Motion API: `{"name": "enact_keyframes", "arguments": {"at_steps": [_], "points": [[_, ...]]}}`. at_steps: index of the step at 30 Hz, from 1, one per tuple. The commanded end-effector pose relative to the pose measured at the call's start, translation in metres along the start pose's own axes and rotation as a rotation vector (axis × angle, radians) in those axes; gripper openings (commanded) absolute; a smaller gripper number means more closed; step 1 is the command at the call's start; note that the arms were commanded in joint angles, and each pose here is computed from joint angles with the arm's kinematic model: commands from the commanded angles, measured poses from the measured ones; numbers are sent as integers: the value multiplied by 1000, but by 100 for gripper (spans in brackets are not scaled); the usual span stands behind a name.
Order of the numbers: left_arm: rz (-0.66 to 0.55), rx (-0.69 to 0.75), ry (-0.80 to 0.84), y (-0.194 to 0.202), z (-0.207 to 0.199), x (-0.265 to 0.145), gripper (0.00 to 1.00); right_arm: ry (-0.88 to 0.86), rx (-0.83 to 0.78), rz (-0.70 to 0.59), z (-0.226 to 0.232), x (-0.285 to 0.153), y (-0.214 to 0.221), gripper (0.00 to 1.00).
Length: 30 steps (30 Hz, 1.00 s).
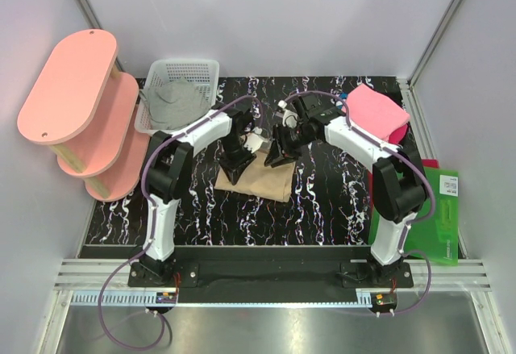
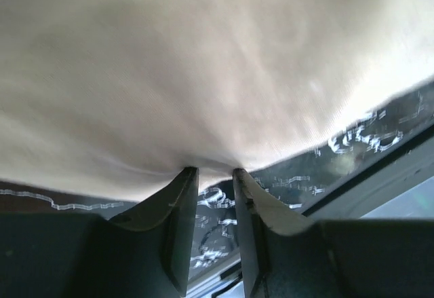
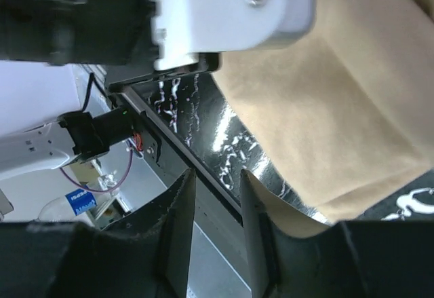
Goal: Fold and stack the t-shirts
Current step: Smooth out wrinkles on the folded tshirt
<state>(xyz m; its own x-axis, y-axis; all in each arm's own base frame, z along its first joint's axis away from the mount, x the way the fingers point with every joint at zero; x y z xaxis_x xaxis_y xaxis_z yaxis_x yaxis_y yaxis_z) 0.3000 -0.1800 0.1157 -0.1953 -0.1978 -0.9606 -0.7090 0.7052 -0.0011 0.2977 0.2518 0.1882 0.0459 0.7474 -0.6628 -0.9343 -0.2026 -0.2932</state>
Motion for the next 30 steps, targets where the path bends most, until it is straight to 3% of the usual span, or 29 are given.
{"name": "enact_keyframes", "arguments": {"at_steps": [1,5,12,18,24,30], "points": [[-88,-31,31,-20,-1,-8,32,-27,30,47,-26,26,-6,39],[-88,-28,30,-13,1,-4,31,19,136,110,-71,58,-15,37],[-79,-5,-36,2,7,5,31,37,293,54,-137,61,-50,29],[-62,1,-84,9,16,19,30,-104,395,44,-162,65,-63,28],[-76,10,-127,6,20,14,29,-48,502,133,-184,89,-17,21],[-115,36,-208,-13,29,-5,29,70,511,169,-165,80,42,19]]}}
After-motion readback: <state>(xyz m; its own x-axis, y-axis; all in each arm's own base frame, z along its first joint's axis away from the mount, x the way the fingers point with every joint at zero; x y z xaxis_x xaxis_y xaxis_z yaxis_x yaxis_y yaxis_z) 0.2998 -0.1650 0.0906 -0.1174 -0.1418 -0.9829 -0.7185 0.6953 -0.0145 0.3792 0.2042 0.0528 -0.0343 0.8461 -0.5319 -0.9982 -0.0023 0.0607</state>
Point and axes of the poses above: each gripper's point midway between its finger pads, its own x axis out along the fingers, its own z axis along the line the jaws close on, y = z × x, the point moved 7 cm from there along -x, back along the fingers, and after that the axes turned 5 degrees about -x, right-handed, at the moved point
